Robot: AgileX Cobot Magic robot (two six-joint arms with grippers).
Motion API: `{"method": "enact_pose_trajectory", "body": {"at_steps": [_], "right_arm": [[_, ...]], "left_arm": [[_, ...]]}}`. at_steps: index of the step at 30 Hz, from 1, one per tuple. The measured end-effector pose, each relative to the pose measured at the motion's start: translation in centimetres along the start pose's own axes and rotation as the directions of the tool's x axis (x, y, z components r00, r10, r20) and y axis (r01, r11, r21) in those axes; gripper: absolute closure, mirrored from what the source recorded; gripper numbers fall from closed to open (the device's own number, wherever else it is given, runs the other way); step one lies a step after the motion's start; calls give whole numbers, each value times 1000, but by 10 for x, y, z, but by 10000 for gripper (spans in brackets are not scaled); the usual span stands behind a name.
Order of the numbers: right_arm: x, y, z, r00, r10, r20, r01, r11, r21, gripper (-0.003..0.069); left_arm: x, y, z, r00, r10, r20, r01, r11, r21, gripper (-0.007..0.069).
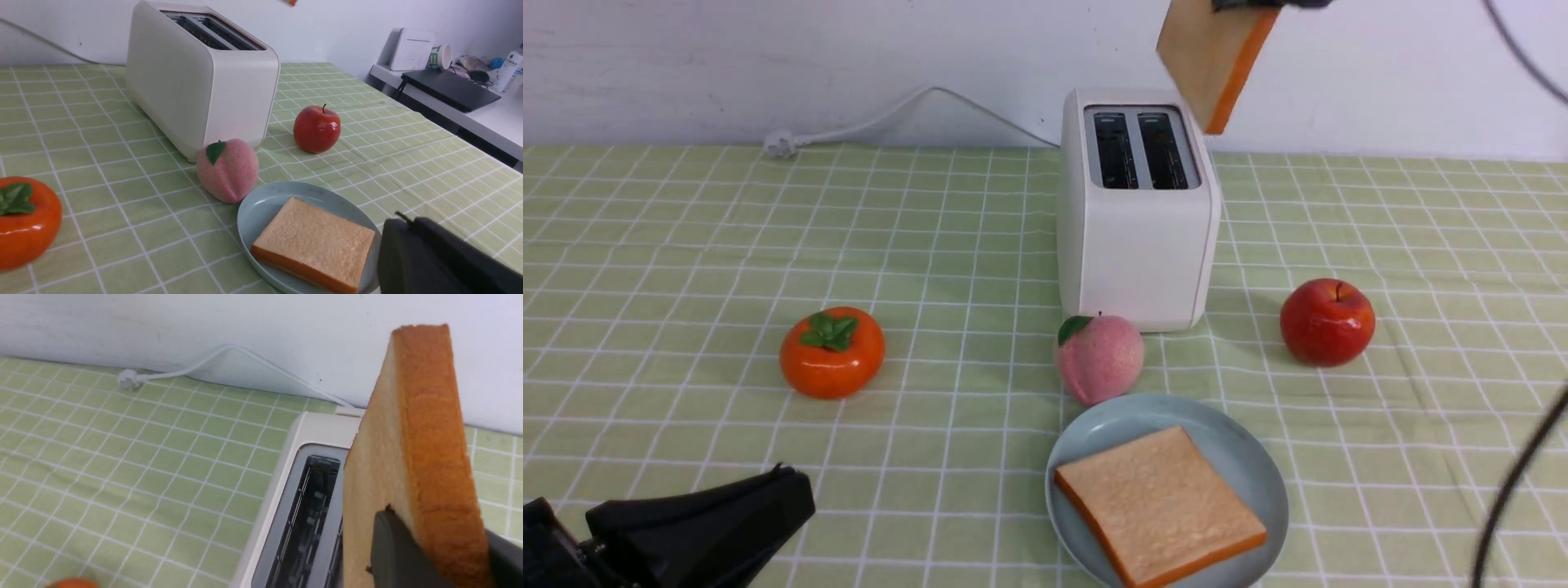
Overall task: Take toasted bread from bread machine on green coffee tablecloth place on plate.
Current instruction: 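Grasp the toast slice in the toaster and pull it up out of the slot with the right gripper, then place the held slice of bread on top of the slice on the plate with the right gripper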
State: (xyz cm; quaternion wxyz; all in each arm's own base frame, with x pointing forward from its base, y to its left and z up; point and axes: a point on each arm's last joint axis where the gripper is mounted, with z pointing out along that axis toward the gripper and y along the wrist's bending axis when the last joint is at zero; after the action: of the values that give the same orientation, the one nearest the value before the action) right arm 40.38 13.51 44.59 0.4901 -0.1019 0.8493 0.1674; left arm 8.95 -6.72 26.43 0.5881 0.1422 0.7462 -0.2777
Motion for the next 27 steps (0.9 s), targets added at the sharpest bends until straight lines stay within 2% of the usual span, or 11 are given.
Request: {"method": "enact_pose_trajectory", "body": {"at_steps": [2, 6, 7, 11, 14, 15, 17, 19, 22, 25, 27], "right_arm": [[-2, 8, -43, 994, -76, -82, 75, 997, -10, 545], [8, 11, -73, 975, -122, -185, 120, 992, -23, 545], [21, 11, -84, 961, -132, -243, 129, 991, -29, 545], [60, 10, -101, 946, -108, -305, 100, 994, -41, 545], [103, 9, -96, 943, -26, -332, 0, 997, -79, 545], [106, 9, -94, 941, -18, -338, -10, 997, -81, 545], [139, 10, -79, 925, 38, -378, -96, 986, -136, 545], [163, 12, -66, 904, 55, -423, -152, 968, -200, 545], [187, 20, -48, 891, 67, -450, -234, 916, -327, 545], [199, 22, -30, 886, 94, -454, -290, 877, -384, 545], [204, 20, -18, 877, 120, -465, -322, 865, -385, 545]], "left_arm": [[0, 0, 0, 1000, 0, 0, 0, 1000, 0, 638], [0, 0, 0, 1000, 0, 0, 0, 1000, 0, 638], [0, 0, 0, 1000, 0, 0, 0, 1000, 0, 638], [0, 0, 0, 1000, 0, 0, 0, 1000, 1, 638], [0, -1, 0, 1000, 0, -1, 0, 1000, 7, 638], [0, -1, 0, 1000, 0, -1, 0, 1000, 7, 638], [0, -1, 0, 1000, 0, -1, 0, 1000, 11, 638], [0, -1, 0, 1000, 0, -1, 0, 1000, 11, 638], [0, -1, 0, 1000, 0, -1, 0, 1000, 11, 638], [0, -1, 0, 1000, 0, -1, 0, 1000, 12, 638], [0, -1, 0, 1000, 0, -1, 0, 1000, 12, 638]]}}
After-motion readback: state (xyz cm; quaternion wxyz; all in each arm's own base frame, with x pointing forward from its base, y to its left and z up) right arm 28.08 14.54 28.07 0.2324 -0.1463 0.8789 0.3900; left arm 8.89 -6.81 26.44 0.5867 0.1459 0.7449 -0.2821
